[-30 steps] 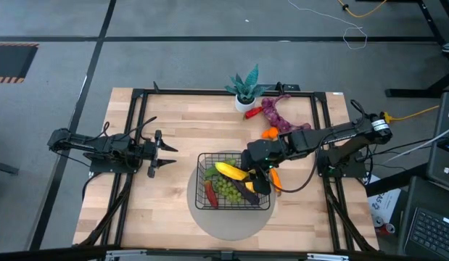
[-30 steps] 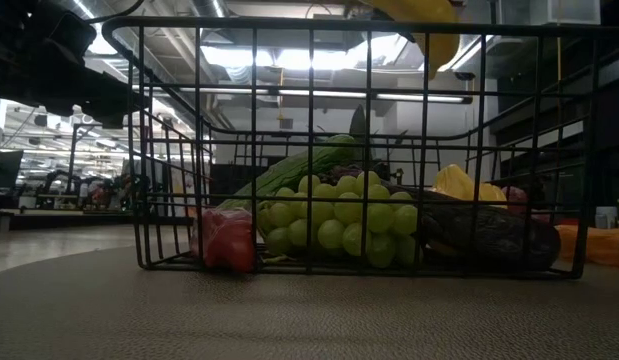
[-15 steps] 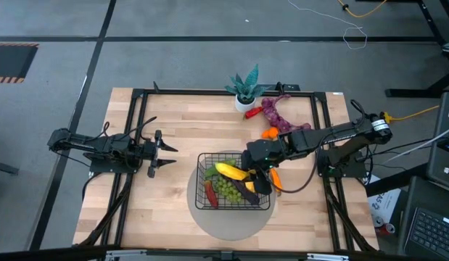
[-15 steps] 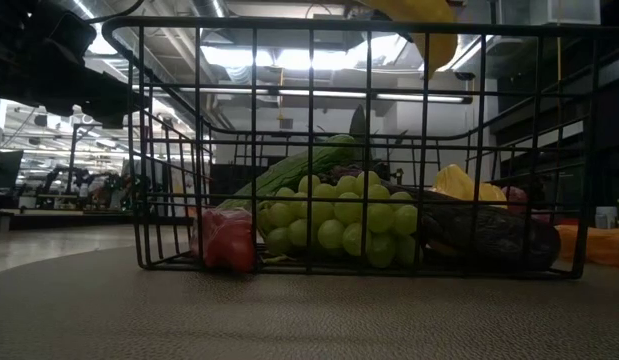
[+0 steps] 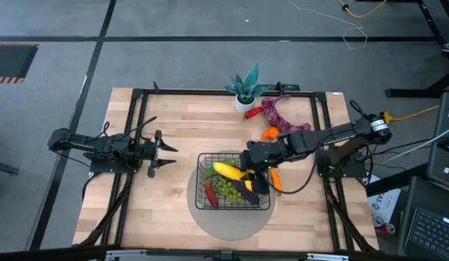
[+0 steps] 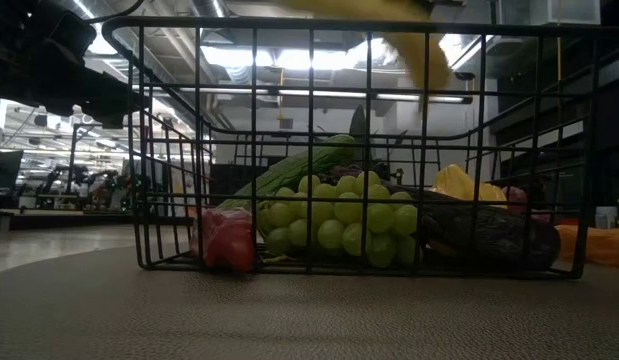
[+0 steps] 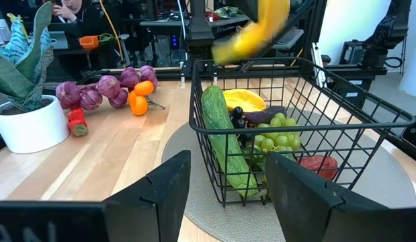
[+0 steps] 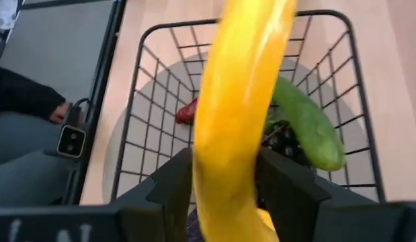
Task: Build produce basket
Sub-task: Put the yellow banana into the black wire basket, then put the orange chili pepper into the black wire basket
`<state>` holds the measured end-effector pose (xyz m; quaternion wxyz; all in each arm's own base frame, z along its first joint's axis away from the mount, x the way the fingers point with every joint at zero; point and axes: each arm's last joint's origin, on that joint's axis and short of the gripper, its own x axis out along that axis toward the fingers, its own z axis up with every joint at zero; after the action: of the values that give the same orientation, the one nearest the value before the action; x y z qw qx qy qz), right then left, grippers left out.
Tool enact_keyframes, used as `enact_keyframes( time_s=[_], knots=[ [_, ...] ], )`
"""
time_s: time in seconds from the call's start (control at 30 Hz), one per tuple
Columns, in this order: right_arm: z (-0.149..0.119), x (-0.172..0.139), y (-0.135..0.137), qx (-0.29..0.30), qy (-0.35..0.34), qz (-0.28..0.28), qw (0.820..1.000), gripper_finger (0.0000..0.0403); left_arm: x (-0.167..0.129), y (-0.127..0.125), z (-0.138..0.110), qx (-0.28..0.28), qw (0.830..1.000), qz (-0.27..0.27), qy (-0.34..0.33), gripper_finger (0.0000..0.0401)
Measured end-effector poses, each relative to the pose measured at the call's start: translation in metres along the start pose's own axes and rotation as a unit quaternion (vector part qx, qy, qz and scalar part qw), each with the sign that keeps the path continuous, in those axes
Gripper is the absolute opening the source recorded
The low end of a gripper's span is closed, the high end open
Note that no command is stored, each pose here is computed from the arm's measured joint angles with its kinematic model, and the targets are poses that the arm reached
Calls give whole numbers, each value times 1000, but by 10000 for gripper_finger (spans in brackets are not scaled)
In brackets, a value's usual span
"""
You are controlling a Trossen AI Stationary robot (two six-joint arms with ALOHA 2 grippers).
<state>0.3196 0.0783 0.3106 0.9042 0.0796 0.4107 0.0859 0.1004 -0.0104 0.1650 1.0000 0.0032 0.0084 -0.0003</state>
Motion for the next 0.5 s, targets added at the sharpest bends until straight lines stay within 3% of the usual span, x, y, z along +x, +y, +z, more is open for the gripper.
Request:
enact_keyframes(
  time_s=[0.23,0.4,0.5],
  knots=[
    [0,6,0,9,5,0,1000,226,0,0,0,0,1000,0,0,188],
    [-2,7,-1,70,17,-6,997,243,0,0,0,0,1000,0,0,188],
    [-9,5,-2,99,58,1,993,241,0,0,0,0,1000,0,0,188]
  ],
)
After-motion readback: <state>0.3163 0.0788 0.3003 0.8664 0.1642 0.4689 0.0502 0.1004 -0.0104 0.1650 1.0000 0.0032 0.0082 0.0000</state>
